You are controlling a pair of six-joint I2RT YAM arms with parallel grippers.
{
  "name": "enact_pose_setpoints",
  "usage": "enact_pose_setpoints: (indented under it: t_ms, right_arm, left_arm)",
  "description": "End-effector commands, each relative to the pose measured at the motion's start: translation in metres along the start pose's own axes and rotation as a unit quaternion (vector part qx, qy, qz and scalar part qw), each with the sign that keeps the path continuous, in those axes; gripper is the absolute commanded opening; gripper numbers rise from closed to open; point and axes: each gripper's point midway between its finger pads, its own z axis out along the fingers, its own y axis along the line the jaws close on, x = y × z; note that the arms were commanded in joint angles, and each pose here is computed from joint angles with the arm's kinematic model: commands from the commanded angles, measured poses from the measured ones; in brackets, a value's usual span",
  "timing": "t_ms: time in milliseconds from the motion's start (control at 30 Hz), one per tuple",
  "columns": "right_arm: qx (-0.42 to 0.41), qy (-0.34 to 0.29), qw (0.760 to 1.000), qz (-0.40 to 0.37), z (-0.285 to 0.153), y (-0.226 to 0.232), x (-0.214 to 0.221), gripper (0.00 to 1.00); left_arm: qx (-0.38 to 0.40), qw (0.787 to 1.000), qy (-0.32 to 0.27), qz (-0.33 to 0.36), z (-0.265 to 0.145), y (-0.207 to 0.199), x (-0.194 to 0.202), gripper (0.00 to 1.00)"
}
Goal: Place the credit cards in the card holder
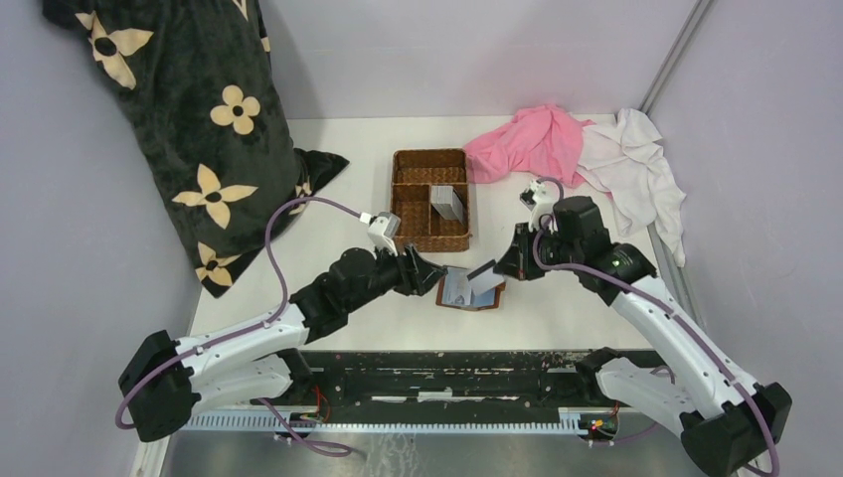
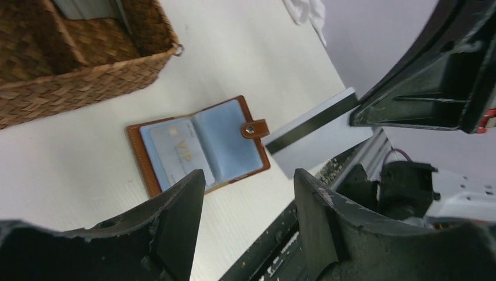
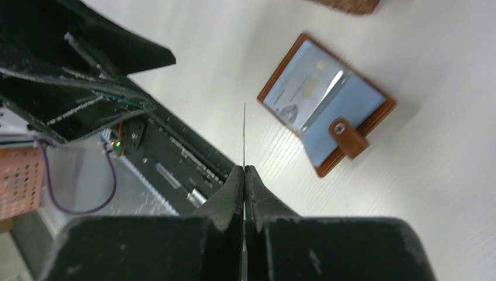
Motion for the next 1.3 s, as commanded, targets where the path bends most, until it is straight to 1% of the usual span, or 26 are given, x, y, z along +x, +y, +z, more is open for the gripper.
enact_pose_setpoints:
  t_ms: [0, 200, 333, 700, 900, 1033, 1100, 1167, 1267]
  right_arm:
    - [-0.091, 0.015, 0.996, 0.018, -0.010, 0.028, 0.022, 0.01]
    - [-0.156, 0.026, 0.987, 0.040, -0.012, 0.044, 0.038, 0.01]
    - [-0.186, 0.033, 0.980, 0.055, -0.012, 0.051, 0.045, 0.01]
    - [-0.232, 0.061, 0.967, 0.080, 0.004, 0.054, 0.057, 0.01]
    - [-0.247, 0.064, 0.963, 0.087, 0.009, 0.056, 0.056, 0.01]
    - [-0.249, 0.067, 0.962, 0.091, 0.013, 0.055, 0.056, 0.01]
    - [-0.249, 0.069, 0.962, 0.093, 0.016, 0.054, 0.056, 0.01]
    - [-0.249, 0.072, 0.961, 0.096, 0.019, 0.052, 0.056, 0.01]
    - [-0.247, 0.075, 0.961, 0.099, 0.024, 0.050, 0.056, 0.01]
  left_arm:
    - [0.124, 0.990, 0.017, 0.059, -0.010, -0.043, -0.002, 0.66]
    - [0.223, 0.968, 0.097, 0.070, -0.015, -0.070, 0.025, 0.67]
    - [0.245, 0.958, 0.135, 0.066, -0.016, -0.072, 0.036, 0.67]
    - [0.276, 0.947, 0.161, 0.034, -0.017, -0.065, 0.041, 0.66]
    - [0.286, 0.939, 0.189, 0.026, -0.013, -0.063, 0.051, 0.63]
    - [0.288, 0.937, 0.194, 0.024, -0.011, -0.061, 0.054, 0.61]
    - [0.293, 0.935, 0.199, 0.023, -0.011, -0.062, 0.056, 0.59]
    - [0.297, 0.933, 0.203, 0.021, -0.011, -0.062, 0.058, 0.54]
    - [0.298, 0.932, 0.206, 0.017, -0.010, -0.059, 0.061, 0.39]
